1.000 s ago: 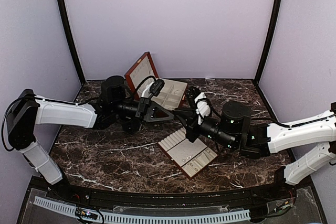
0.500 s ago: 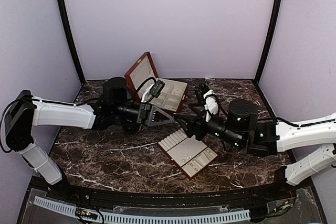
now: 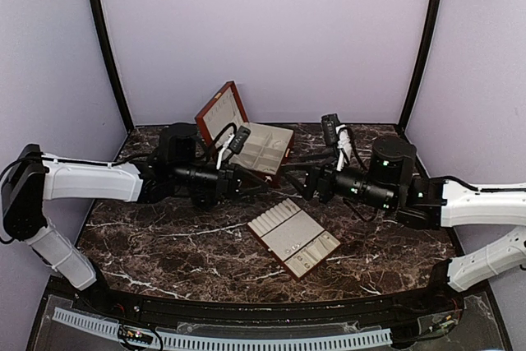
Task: Organize the mixed jewelry
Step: Pass from the left arm to the right
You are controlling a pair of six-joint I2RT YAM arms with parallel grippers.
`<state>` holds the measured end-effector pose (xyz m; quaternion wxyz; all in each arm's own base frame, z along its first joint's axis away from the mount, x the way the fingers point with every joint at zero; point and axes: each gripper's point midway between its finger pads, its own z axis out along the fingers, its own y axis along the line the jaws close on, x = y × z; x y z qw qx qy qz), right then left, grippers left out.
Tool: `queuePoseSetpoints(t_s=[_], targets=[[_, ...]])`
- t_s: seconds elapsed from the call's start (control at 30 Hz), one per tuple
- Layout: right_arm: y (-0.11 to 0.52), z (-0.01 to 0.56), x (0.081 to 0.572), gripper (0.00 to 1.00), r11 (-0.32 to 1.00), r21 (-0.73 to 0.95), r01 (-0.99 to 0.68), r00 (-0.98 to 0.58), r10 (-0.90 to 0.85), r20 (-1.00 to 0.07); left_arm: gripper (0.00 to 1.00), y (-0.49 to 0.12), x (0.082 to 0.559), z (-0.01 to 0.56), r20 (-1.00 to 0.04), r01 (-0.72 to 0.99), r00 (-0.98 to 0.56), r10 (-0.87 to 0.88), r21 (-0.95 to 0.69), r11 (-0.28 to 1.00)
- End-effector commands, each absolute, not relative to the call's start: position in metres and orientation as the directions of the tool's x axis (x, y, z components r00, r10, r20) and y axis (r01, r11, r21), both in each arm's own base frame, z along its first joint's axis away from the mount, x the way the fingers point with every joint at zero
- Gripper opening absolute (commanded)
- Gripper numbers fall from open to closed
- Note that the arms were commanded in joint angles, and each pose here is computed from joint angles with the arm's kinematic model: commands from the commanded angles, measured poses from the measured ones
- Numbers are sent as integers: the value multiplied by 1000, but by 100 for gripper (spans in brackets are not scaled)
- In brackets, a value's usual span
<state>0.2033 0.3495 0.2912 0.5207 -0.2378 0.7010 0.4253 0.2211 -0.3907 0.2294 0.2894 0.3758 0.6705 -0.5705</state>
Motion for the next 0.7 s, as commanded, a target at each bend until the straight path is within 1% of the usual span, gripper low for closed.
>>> queuePoseSetpoints(t_s=[0.0,0.1,0.17,0.3,0.37,0.47,0.53,0.67], targets=[[366,278,196,68,372,514,-773,-538,45,-842,0,-377,210,243,-928,942,-334,164,-332,39],[371,276,185,67,300,540,-786,-563,14,-827,0,-374,204,239,-943,962,-271,194,-272,22],[374,276,180,66,265,549,-793,-570,-6,-821,0,-375,201,237,-942,963,-264,206,-269,3],[381,279,176,60,224,553,-802,-572,-21,-820,0,-377,194,239,-946,963,-256,198,-267,-29],[384,280,177,57,216,554,-804,-571,-23,-821,0,-377,193,237,-945,963,-256,201,-268,-32],[391,272,185,48,250,552,-796,-578,-44,-815,0,-378,192,236,-946,964,-254,201,-265,-33],[394,267,190,45,272,551,-789,-584,-54,-810,0,-378,191,236,-946,963,-254,203,-266,-33],[401,269,191,41,256,557,-790,-587,-56,-808,0,-378,190,233,-945,964,-252,210,-265,-32]])
